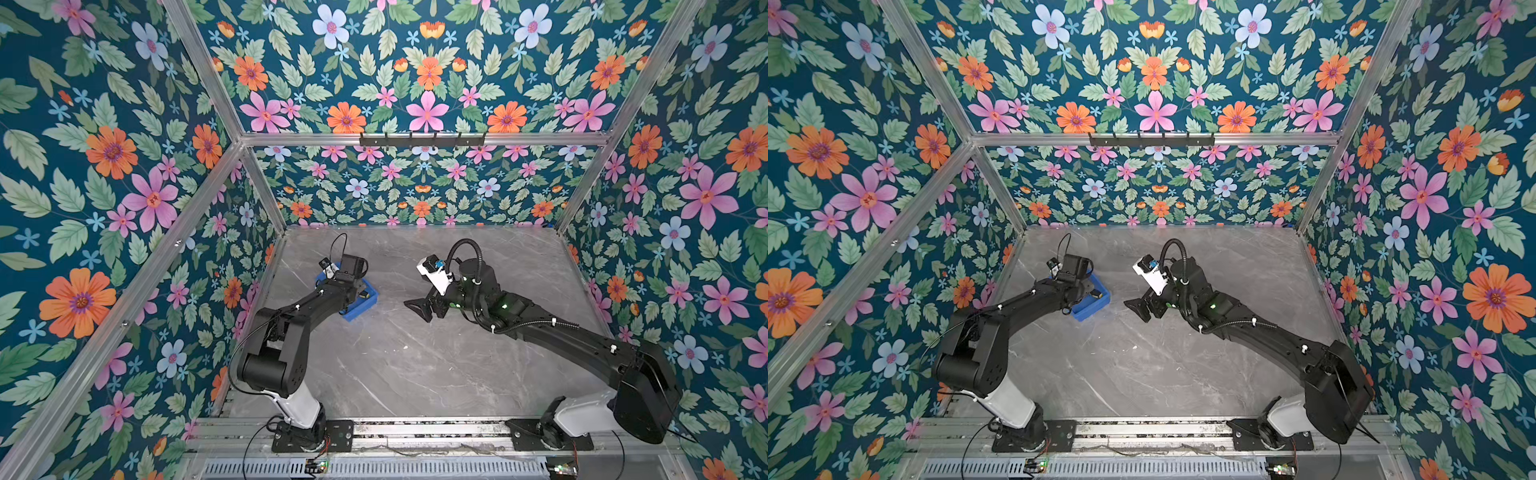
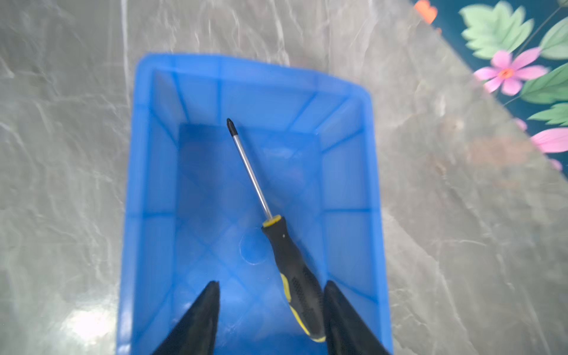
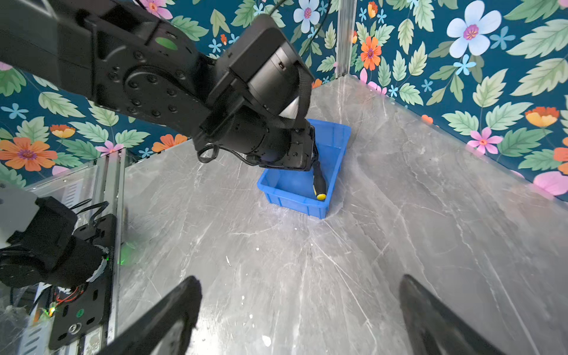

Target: Put the screwdriver in the bin

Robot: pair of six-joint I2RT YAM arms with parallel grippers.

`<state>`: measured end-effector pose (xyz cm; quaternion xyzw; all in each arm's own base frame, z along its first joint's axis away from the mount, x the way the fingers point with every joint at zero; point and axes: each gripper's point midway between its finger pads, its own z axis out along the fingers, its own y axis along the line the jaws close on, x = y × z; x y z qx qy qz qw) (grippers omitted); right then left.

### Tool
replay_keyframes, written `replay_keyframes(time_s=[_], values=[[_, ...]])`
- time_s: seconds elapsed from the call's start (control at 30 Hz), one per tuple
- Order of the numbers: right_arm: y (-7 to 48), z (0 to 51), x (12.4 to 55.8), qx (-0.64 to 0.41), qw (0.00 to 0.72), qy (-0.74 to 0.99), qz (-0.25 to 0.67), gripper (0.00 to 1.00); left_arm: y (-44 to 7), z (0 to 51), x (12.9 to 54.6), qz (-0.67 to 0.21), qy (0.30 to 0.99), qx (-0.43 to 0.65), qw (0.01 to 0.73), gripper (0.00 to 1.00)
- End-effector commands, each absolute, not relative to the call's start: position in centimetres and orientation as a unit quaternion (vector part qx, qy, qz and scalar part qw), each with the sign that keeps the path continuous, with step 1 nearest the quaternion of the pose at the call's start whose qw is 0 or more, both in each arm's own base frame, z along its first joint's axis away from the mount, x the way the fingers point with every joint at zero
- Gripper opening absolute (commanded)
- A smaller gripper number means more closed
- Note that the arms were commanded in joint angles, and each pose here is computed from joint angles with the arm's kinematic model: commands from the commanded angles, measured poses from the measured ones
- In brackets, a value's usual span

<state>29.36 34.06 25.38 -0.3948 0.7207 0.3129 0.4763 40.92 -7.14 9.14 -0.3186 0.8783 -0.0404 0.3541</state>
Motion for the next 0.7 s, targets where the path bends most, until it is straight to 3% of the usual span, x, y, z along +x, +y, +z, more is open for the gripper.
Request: replay_keyframes(time_s=[0.0,0.23,0.37,0.5,0.67], values=[[33.5,27.1,30.4,-0.371,0.513,0.713,0.301,0.99,-6.4,11.9,41.4,-0.030,0.866,-0.291,0.405,0.68],[30.2,28.2,32.8,-0.292,0.547,0.729,0.290,0.99,-6.4,18.4,40.9,-0.064,0.813,-0.202,0.542,0.90],[26.6,28.3,34.1,-0.229,0.573,0.732,0.288,0.99,-5.9,21.3,39.6,-0.059,0.786,-0.166,0.592,0.94],[22.4,27.2,34.7,-0.198,0.623,0.723,0.225,0.99,-5.4,23.2,37.9,-0.039,0.761,-0.119,0.637,1.00],[16.1,24.4,35.5,-0.156,0.615,0.756,0.161,0.99,-4.0,22.5,36.4,0.025,0.752,-0.074,0.655,1.00]])
